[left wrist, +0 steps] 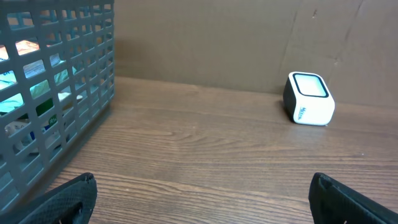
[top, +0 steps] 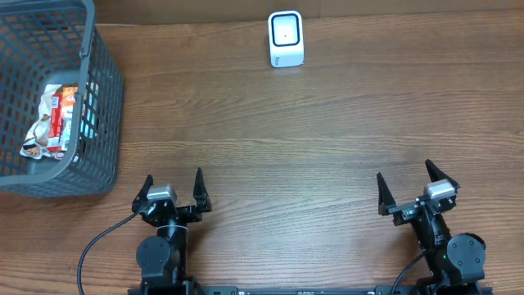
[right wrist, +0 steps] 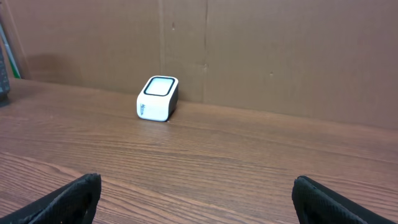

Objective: Scan the item barcode

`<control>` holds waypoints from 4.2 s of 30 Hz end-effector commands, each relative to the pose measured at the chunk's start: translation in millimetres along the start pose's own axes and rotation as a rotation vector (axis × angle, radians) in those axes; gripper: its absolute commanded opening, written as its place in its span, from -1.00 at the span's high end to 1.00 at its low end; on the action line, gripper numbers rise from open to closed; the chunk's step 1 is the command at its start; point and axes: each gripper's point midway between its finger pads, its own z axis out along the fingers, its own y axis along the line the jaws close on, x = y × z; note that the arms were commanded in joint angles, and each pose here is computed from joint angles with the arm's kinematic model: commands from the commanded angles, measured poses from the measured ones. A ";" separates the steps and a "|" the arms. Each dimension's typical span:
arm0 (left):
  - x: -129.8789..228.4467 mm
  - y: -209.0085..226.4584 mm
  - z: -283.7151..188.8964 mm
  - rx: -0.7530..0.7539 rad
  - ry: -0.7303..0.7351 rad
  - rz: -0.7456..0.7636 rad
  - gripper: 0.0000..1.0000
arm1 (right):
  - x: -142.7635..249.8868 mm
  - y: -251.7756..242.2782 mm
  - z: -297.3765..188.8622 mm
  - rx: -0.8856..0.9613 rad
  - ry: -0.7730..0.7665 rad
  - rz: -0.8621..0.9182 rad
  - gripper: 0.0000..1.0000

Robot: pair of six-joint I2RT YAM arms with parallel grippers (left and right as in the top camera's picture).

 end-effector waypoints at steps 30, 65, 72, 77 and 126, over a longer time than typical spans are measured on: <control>-19.5 -32.8 -24.3 0.162 0.119 -0.130 -0.99 | 2.5 0.3 0.1 -0.002 -0.001 -0.001 -1.00; -178.3 -91.1 -1.6 0.335 0.661 -0.148 -0.99 | 2.5 0.3 0.1 -0.002 -0.001 -0.001 -1.00; -176.0 -65.3 53.3 0.199 0.618 -0.065 -0.97 | 2.5 0.3 0.1 -0.002 -0.001 -0.001 -1.00; -192.4 -39.0 79.9 0.127 0.597 -0.080 -0.99 | 2.5 0.3 0.1 -0.002 -0.001 -0.001 -1.00; -168.2 258.3 89.8 -0.736 0.733 -0.159 -0.99 | 2.5 0.3 0.1 -0.002 -0.001 -0.001 -1.00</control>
